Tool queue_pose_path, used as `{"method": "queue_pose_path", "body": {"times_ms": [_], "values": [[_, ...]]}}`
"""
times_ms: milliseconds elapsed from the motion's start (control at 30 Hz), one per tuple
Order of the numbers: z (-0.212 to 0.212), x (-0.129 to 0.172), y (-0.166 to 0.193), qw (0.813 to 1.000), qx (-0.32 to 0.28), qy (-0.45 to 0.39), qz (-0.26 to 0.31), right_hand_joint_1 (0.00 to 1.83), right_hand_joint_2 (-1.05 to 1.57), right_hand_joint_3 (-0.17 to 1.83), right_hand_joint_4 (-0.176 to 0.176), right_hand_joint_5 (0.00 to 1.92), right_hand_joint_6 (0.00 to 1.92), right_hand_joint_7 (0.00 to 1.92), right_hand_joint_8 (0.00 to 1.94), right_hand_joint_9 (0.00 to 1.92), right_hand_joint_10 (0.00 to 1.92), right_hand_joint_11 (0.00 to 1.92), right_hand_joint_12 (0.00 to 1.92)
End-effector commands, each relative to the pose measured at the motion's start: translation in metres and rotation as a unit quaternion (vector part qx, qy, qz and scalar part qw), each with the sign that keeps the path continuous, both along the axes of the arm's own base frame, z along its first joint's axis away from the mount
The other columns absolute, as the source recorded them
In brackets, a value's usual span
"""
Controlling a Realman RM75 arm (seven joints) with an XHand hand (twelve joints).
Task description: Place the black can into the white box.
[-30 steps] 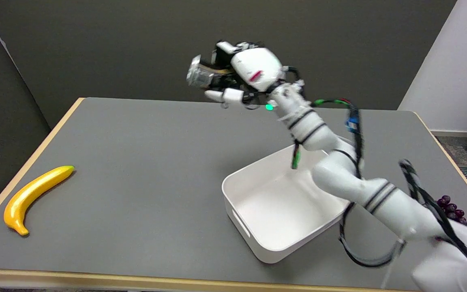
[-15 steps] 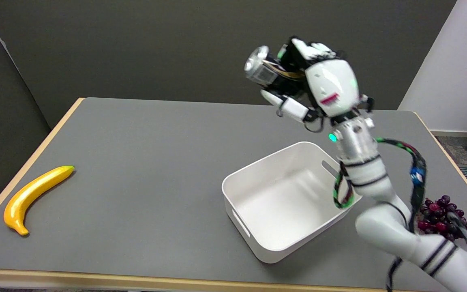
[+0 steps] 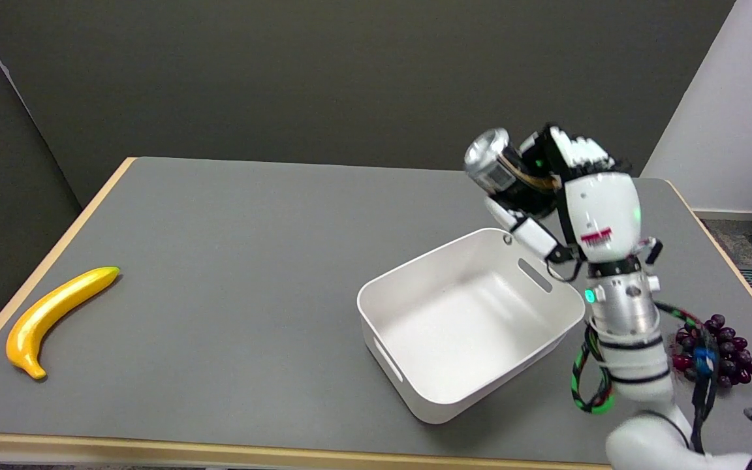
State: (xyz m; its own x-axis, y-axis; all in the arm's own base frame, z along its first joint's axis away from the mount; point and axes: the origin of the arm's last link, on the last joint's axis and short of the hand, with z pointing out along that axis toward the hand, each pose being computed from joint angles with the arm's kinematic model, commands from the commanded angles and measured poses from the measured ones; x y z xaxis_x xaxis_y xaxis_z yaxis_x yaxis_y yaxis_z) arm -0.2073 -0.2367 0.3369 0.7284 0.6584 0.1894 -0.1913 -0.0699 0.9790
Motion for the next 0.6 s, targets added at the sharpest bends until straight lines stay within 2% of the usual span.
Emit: {"method": "queue_pose_path", "body": {"times_ms": [33, 167, 367, 400, 433, 500, 567, 600], "values": [[0.029, -0.088, 0.038, 0.988, -0.086, -0.048, -0.118, 1.17, 1.10, 0.31, -0.082, 0.60, 1.56, 0.88, 1.29, 0.76, 1.24, 0.56, 1.51], [0.028, -0.092, 0.038, 0.988, -0.073, -0.067, -0.120, 1.18, 1.07, 0.36, -0.081, 0.62, 1.55, 0.89, 1.27, 0.74, 1.29, 0.53, 1.57], [0.026, -0.089, 0.040, 0.989, -0.040, -0.103, -0.097, 1.18, 1.06, 0.37, -0.084, 0.62, 1.55, 0.90, 1.26, 0.73, 1.30, 0.51, 1.57], [0.027, -0.088, 0.041, 0.988, -0.030, -0.118, -0.091, 0.93, 0.90, 0.67, 0.007, 0.56, 1.37, 0.81, 1.15, 0.69, 1.26, 0.50, 1.55], [0.027, -0.087, 0.041, 0.987, -0.020, -0.133, -0.084, 0.70, 0.77, 0.93, 0.083, 0.49, 1.18, 0.72, 1.01, 0.64, 1.20, 0.48, 1.53], [0.028, -0.084, 0.041, 0.986, -0.002, -0.153, -0.067, 0.59, 0.74, 0.95, 0.085, 0.40, 0.87, 0.58, 0.67, 0.50, 1.02, 0.40, 1.51], [0.028, -0.080, 0.040, 0.986, 0.008, -0.157, -0.052, 0.36, 0.65, 1.00, 0.071, 0.20, 0.46, 0.30, 0.39, 0.27, 0.74, 0.14, 1.19], [0.028, -0.078, 0.039, 0.986, 0.014, -0.159, -0.044, 0.35, 0.64, 0.96, 0.072, 0.17, 0.40, 0.23, 0.33, 0.21, 0.68, 0.08, 1.13]]}}
